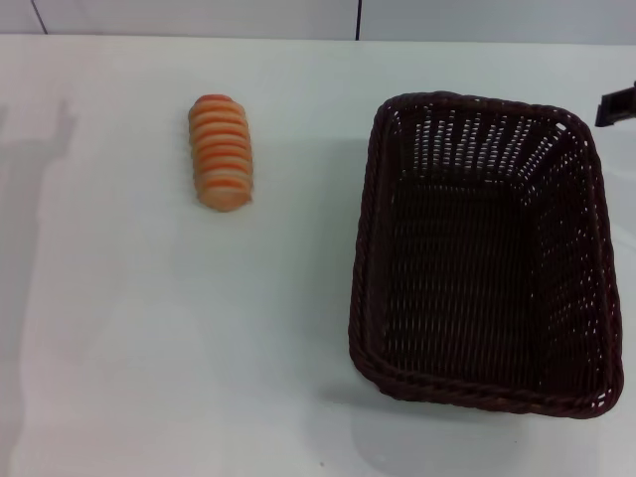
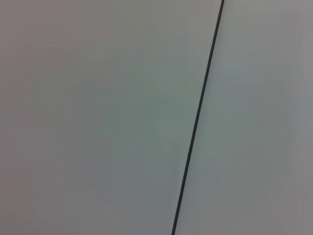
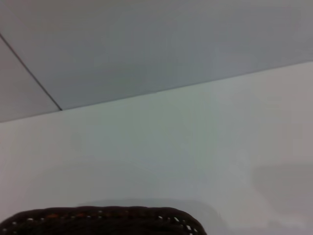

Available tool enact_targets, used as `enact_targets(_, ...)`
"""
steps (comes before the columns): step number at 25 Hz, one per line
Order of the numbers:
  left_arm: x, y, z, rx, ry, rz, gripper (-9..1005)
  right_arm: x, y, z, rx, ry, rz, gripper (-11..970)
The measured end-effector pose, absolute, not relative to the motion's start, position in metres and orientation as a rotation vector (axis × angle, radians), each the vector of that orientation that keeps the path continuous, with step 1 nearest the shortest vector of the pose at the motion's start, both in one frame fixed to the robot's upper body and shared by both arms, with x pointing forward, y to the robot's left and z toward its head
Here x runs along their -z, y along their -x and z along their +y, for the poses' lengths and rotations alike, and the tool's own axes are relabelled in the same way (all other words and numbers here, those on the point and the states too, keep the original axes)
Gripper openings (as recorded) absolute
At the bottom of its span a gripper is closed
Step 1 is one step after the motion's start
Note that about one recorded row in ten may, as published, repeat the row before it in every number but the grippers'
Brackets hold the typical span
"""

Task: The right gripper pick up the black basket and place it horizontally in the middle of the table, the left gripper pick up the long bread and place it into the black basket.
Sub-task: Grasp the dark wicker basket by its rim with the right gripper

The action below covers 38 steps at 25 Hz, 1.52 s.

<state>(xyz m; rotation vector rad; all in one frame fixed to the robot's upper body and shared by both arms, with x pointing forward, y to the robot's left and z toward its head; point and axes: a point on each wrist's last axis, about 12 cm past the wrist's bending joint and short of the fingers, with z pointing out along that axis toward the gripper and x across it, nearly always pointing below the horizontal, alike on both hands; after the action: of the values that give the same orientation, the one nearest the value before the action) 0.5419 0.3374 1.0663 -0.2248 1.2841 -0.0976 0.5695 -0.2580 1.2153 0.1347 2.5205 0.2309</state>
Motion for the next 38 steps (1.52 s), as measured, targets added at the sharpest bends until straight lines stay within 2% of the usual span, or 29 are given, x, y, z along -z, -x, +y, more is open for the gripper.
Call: enact_targets(38,-1.066,-0.54,0.337,0.099,0.22,1.279,847,-1.172,-0.57,-0.241,-0.295,-0.103,2.637,643)
